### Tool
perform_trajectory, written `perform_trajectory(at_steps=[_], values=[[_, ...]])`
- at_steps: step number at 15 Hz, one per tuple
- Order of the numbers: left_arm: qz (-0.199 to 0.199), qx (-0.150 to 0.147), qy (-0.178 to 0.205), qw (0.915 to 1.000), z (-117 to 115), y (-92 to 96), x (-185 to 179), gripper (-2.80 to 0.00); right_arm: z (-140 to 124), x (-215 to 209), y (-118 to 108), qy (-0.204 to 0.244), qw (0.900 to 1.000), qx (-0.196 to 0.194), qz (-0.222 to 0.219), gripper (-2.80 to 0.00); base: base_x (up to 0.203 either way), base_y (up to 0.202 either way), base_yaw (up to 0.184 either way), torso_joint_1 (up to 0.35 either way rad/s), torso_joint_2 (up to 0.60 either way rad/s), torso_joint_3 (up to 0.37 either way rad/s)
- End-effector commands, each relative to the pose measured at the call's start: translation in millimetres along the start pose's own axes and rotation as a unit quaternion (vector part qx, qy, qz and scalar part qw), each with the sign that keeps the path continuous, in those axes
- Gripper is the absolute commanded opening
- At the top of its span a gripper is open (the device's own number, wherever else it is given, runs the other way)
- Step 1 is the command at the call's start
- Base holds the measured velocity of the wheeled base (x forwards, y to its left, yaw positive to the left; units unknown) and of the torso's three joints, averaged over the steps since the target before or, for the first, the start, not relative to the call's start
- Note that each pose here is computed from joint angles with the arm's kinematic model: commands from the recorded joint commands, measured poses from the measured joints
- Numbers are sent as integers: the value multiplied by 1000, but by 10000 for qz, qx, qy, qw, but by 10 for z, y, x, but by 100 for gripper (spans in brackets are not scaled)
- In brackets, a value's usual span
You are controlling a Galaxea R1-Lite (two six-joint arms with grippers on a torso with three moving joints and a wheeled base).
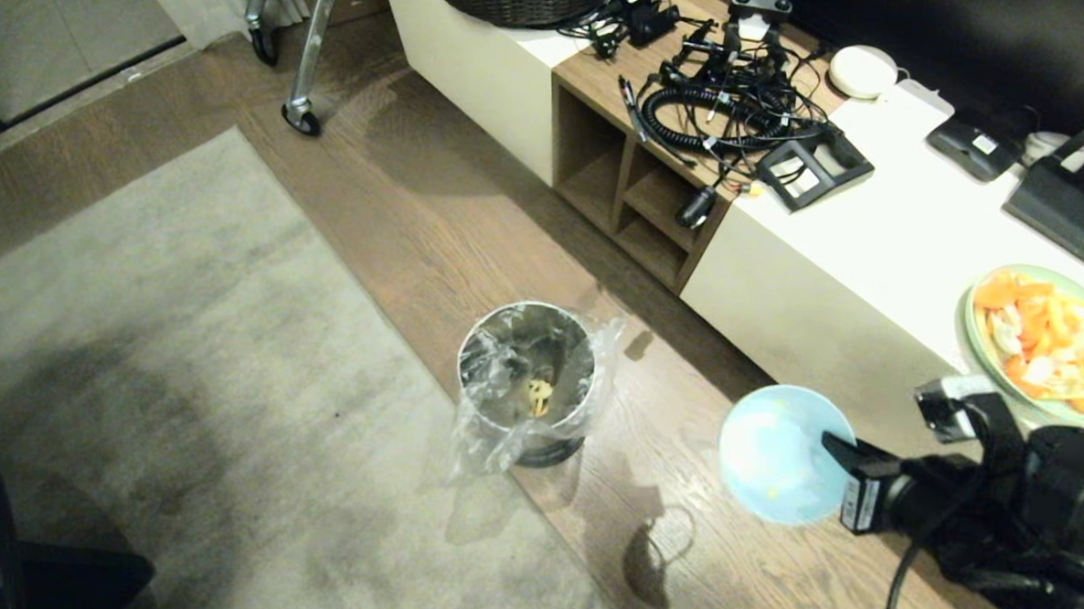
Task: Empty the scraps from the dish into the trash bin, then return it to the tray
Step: Put the bowl back to the table
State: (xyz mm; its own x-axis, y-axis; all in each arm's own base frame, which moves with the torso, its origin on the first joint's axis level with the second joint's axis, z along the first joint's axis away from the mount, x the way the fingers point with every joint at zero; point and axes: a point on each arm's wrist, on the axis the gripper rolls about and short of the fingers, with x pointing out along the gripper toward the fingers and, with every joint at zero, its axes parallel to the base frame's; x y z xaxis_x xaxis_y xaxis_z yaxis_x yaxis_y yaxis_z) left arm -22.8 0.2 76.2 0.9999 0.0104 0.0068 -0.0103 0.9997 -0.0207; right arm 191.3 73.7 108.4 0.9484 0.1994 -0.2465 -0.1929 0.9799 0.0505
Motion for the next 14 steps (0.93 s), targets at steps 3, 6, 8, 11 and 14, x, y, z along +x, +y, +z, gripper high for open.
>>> perform_trajectory(at_steps=[3,6,8,11,14], values=[[1,-4,-5,10000,0,0,0,-280,-167,-477,-234,333,9968,343,-637,-280,0,0,0,0,0,0],[1,-4,-5,10000,0,0,0,-280,-211,-659,-430,584,9886,531,-1281,-280,0,0,0,0,0,0],[1,-4,-5,10000,0,0,0,-280,-231,-798,-477,655,9849,598,-1485,-280,0,0,0,0,0,0],[1,-4,-5,10000,0,0,0,-280,-272,-1061,-485,636,9829,633,-1610,-280,0,0,0,0,0,0],[1,-4,-5,10000,0,0,0,-280,-435,-1289,-534,1096,9688,741,-2094,-280,0,0,0,0,0,0]])
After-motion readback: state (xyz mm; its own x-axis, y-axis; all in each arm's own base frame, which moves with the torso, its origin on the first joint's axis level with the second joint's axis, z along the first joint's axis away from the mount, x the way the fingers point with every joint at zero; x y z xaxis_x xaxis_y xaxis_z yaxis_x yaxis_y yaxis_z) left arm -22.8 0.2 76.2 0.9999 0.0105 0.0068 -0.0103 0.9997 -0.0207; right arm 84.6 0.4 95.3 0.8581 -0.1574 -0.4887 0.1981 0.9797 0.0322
